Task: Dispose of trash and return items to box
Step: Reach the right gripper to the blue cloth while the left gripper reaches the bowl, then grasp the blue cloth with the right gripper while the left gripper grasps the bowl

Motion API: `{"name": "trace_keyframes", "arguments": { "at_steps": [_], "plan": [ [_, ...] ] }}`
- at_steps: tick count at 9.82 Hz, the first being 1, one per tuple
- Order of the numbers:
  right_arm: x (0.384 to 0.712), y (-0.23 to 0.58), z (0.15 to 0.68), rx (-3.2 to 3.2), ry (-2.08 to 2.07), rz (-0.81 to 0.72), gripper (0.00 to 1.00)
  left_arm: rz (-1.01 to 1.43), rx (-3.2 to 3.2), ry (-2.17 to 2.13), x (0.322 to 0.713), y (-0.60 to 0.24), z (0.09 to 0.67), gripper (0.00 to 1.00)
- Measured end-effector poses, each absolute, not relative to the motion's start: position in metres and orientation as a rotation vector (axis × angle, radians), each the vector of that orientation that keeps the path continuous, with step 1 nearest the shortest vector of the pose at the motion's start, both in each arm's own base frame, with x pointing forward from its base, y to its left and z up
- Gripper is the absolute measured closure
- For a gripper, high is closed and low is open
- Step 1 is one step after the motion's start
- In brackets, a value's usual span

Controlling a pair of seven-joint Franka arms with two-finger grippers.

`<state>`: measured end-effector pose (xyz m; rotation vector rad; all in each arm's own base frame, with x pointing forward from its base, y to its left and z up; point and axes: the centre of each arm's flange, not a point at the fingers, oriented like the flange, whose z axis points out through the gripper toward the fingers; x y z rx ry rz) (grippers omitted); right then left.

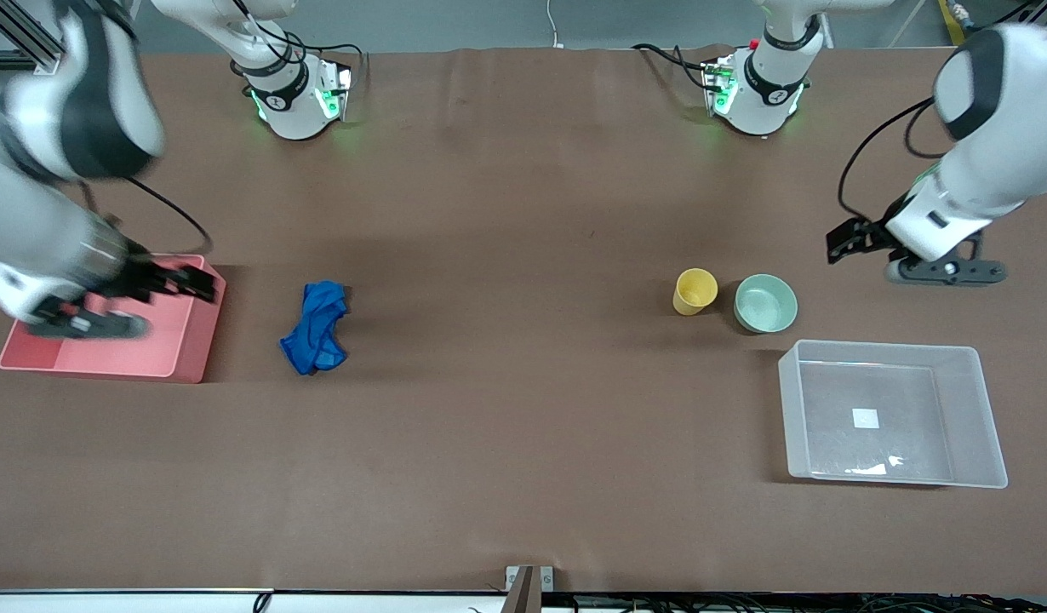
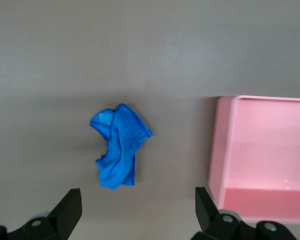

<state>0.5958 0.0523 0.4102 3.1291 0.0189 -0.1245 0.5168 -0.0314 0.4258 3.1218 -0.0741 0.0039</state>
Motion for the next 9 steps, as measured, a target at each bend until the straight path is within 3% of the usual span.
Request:
{"name": "trace_keyframes", "arguments": {
  "at_steps": [3,6,7,9],
  "plan": [
    [0.572,0.068,0.252,3.149,0.058,-0.084,0.0,0.059,3.124,-0.037,0.49,-0.021,0.336,0.01],
    [0.556,0.071,0.194,3.151,0.03,-0.143,0.07,0.072,3.128,0.015,0.498,-0.018,0.266,0.01],
    [0.553,0.079,0.19,3.151,0.035,-0.157,0.13,0.069,3.129,0.03,0.499,-0.017,0.244,0.02],
    [0.547,0.097,0.185,3.151,0.053,-0.175,0.46,0.07,3.13,0.061,0.5,-0.017,0.213,0.07]
  ]
}}
